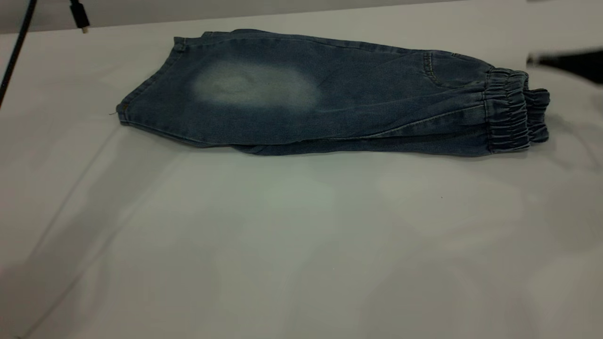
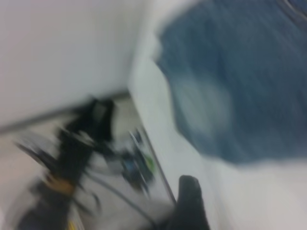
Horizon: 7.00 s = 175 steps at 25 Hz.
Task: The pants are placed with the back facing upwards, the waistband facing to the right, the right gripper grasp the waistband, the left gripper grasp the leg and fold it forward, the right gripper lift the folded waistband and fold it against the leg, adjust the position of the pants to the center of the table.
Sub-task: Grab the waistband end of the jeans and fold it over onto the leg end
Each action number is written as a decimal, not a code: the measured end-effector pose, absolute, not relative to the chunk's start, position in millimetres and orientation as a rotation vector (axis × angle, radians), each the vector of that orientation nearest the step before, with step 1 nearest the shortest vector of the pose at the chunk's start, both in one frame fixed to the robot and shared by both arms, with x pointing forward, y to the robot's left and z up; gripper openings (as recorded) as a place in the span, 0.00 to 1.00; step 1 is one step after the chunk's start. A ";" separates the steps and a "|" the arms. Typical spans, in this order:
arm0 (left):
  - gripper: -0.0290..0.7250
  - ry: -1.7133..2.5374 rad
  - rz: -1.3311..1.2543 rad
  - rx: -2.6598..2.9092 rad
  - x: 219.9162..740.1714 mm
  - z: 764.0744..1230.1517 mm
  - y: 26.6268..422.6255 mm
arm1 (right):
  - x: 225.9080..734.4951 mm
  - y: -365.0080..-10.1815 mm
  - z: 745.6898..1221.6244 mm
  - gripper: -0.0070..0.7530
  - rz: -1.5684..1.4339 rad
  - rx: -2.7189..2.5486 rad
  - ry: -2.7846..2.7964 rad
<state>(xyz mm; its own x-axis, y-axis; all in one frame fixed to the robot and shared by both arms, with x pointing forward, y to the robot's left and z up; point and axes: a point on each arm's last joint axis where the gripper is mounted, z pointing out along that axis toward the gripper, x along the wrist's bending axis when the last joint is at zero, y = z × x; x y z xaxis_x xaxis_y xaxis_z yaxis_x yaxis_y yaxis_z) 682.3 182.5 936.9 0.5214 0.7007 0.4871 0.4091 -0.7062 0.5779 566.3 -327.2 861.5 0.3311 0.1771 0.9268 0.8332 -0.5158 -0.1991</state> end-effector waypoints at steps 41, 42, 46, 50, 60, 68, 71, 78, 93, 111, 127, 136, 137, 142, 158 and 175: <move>0.57 0.885 0.970 2.338 674.9 937.4 155.5 | 551.0 -329.0 829.4 0.88 -1.054 -2.097 -1.147; 0.57 0.885 0.970 2.338 674.9 937.4 155.5 | 549.6 -324.6 830.4 0.88 -1.038 -2.066 -1.153; 0.57 0.885 0.970 2.338 674.9 937.4 155.5 | 550.3 -304.5 829.4 0.87 -0.990 -2.024 -1.215; 0.57 0.892 0.972 2.345 674.6 936.9 156.1 | 560.8 -291.2 827.2 0.86 -0.982 -2.098 -1.230; 0.57 0.899 0.972 2.350 674.5 936.6 156.7 | 568.4 -300.2 820.5 0.84 -0.928 -2.332 -0.996; 0.57 0.900 0.972 2.351 674.4 936.6 156.8 | 567.9 -295.8 801.4 0.81 -0.926 -2.299 -0.799; 0.57 0.901 0.973 2.352 674.4 936.5 157.0 | 567.4 -293.7 798.3 0.80 -0.966 -2.252 -0.864; 0.57 0.910 0.973 2.357 674.2 936.1 157.6 | 574.6 -300.6 796.2 0.78 -0.949 -2.339 -0.871; 0.57 0.931 0.964 2.361 672.0 935.4 153.8 | 593.8 -316.2 794.7 0.37 -0.930 -2.508 -0.902; 0.57 0.746 0.807 2.372 651.0 899.6 88.3 | 608.9 -306.8 864.0 0.12 -1.289 -2.241 -1.193; 0.54 0.535 0.524 2.343 601.1 835.9 -6.3 | 593.4 -282.2 964.3 0.12 -1.658 -1.653 -1.272; 0.49 0.626 0.631 2.334 620.1 860.3 -9.7 | 591.2 -281.9 978.5 0.12 -1.705 -1.631 -1.282; 0.49 0.656 0.654 2.358 622.5 861.4 -4.4 | 591.3 -281.9 978.2 0.12 -1.705 -1.631 -1.283; 0.49 0.734 0.745 2.424 633.3 871.4 18.4 | 591.6 -282.2 977.2 0.12 -1.712 -1.634 -1.304; 0.49 0.825 0.569 2.615 629.1 826.2 38.7 | 591.3 -281.9 977.3 0.12 -1.732 -1.613 -1.343; 0.48 0.769 0.426 2.561 629.9 863.1 43.3 | 584.1 -226.3 977.8 0.12 -1.669 -1.437 -1.479</move>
<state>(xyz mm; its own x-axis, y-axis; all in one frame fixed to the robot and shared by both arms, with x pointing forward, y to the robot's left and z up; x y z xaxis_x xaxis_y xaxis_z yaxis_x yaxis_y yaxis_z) 629.9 43.3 863.1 0.7991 0.5784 0.1641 0.4461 -0.7534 0.4830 584.1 -226.3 977.8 -0.3309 0.2733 0.9032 0.8638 -0.2976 0.4065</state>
